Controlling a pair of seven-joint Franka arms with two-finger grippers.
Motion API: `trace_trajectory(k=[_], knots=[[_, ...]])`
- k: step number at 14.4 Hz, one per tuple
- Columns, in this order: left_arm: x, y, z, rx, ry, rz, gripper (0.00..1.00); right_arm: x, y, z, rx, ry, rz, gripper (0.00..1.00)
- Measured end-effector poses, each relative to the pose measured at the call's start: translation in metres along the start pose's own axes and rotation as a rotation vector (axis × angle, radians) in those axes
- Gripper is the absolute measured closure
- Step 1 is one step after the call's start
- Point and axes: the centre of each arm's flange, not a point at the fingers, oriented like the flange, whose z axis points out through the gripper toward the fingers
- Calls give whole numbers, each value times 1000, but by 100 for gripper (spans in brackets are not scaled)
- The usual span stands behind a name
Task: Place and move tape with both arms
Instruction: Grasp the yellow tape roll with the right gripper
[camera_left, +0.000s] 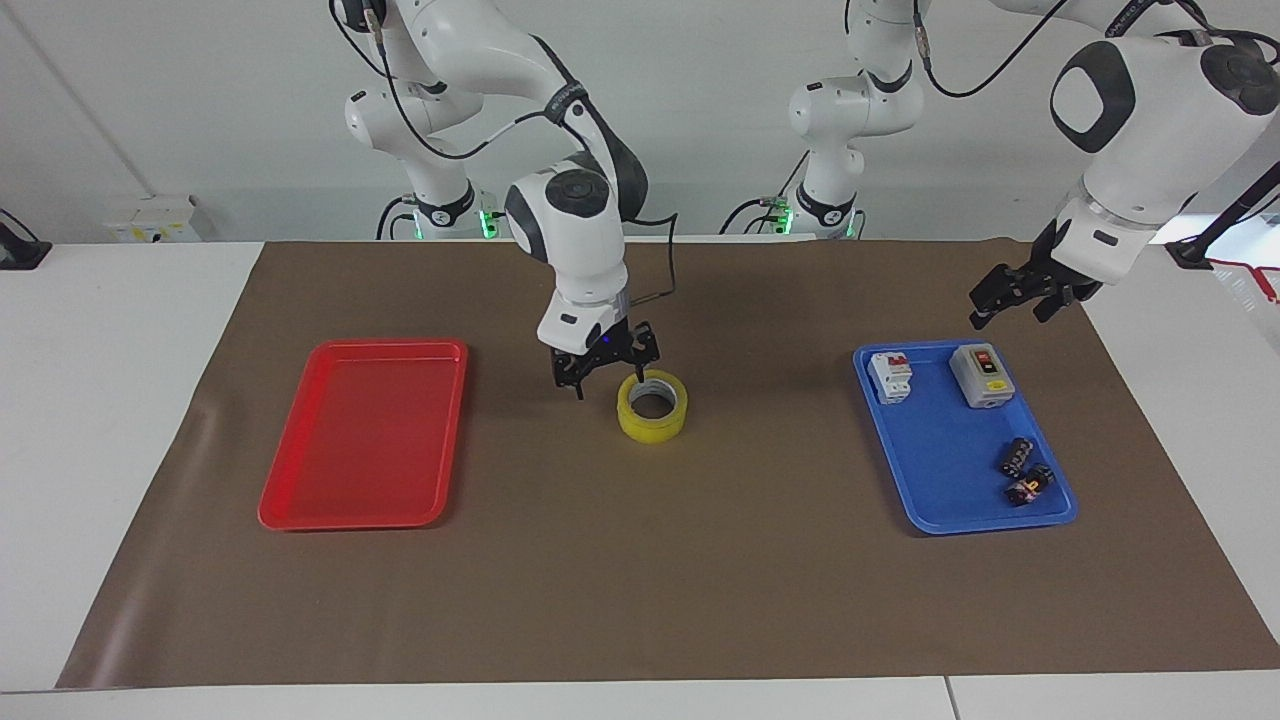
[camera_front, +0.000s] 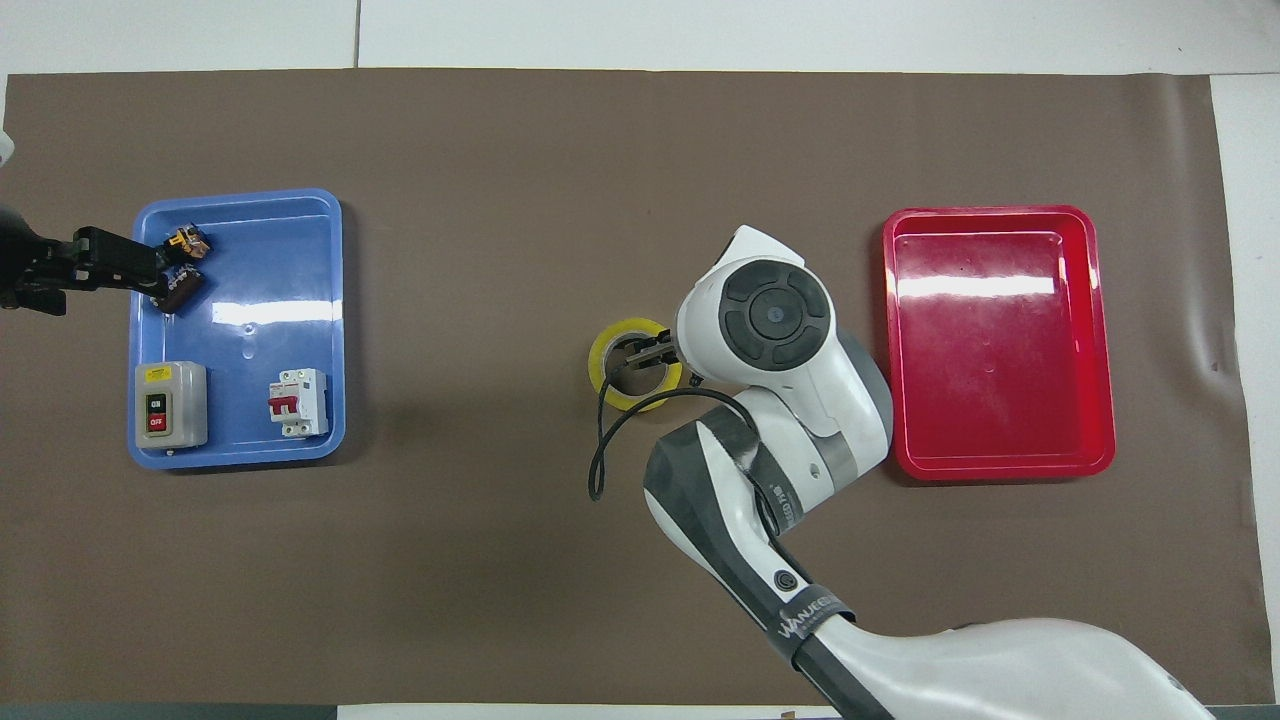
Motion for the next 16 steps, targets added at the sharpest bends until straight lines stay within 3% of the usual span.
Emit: trace_trajectory(k=[3,9,11,13,16], knots=[[-12,1,-7,0,-12,2,0,-5,-15,40,-3,-14,-16,0],[-19,15,-10,-2,-8,25,0,-24,-10,76,-2,-2,-39,2],[-20,21,-13,-3,-1,30,0,-23,-9,74,-1,2,-51,21],[-20,22,-17,-3,7,29,0,-22,-8,70,0,8,-50,48],[-20,22,-22,-4,15,15,0,-21,-6,68,-2,9,-45,77]])
